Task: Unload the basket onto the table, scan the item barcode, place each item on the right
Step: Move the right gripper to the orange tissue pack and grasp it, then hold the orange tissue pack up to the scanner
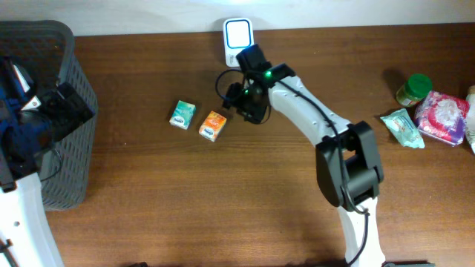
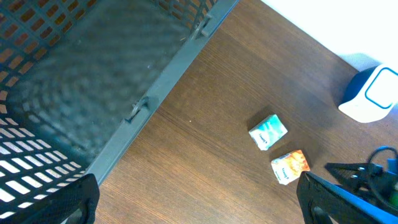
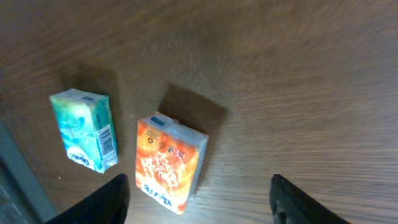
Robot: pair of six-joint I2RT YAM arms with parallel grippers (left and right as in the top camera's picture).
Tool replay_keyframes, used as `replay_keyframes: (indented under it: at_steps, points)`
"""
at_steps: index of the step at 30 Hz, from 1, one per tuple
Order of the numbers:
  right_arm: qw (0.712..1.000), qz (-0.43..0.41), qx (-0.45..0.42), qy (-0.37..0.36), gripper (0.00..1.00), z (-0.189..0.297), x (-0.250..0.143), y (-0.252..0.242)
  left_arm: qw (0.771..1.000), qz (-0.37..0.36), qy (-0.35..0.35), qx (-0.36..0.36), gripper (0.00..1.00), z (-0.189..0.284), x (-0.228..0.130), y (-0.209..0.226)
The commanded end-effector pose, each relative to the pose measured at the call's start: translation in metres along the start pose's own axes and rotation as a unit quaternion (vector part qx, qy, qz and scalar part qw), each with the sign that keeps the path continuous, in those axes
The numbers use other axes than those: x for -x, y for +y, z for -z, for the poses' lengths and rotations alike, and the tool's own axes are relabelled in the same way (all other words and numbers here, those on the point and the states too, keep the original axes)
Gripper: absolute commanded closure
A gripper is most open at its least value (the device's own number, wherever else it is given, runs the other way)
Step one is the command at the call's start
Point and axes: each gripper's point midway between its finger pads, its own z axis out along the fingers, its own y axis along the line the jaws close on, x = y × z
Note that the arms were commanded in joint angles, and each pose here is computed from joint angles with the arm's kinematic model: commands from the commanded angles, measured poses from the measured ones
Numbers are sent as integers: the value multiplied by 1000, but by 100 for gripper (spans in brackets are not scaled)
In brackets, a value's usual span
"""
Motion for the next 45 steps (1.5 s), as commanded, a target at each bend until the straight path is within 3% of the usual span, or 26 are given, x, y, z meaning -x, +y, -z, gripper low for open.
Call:
replay_keyframes:
  at_steps: [1,4,11,12,13,14,16,19,20,22,24,26,29,36,45]
  points:
    - [999,-16,-2,30,38,-22,-24,7,1000,6,-5,6,1,1,2,4]
    - [999,4,-5,39,51,-42,-40,14,1000,5,-5,6,1,1,2,3]
    - [999,-5,-19,40,56,-63,-42,6,1000,5,-5,6,1,1,2,3]
    - [999,-5,-21,41,65,-63,-43,5,1000,5,-5,6,1,1,2,3]
    - [999,1,-25,38,84,-63,-42,3,1000,5,-5,6,1,1,2,3]
    - [999,16,-26,36,96,-63,-41,3,1000,6,-5,6,1,1,2,3]
    - [998,20,-30,42,96,-59,-42,0,1000,5,-5,6,1,1,2,3]
    - [992,122,19,41,96,-28,-32,16,1000,5,-5,6,1,1,2,3]
    - [975,205,73,33,96,6,-22,33,1000,6,-5,6,1,1,2,4]
    - [946,287,148,28,96,55,-19,51,1000,5,-5,6,1,1,2,3]
    - [915,340,216,21,96,101,-19,62,1000,6,-5,6,1,1,2,3]
    - [862,400,310,8,96,151,-21,71,1000,5,-5,6,1,1,2,3]
    - [804,433,408,-1,96,191,-19,70,1000,5,-5,6,1,1,2,3]
    - [776,382,501,-32,96,253,22,31,1000,6,-5,6,1,1,2,3]
    - [776,377,505,-34,96,257,24,28,1000,6,-5,6,1,1,2,4]
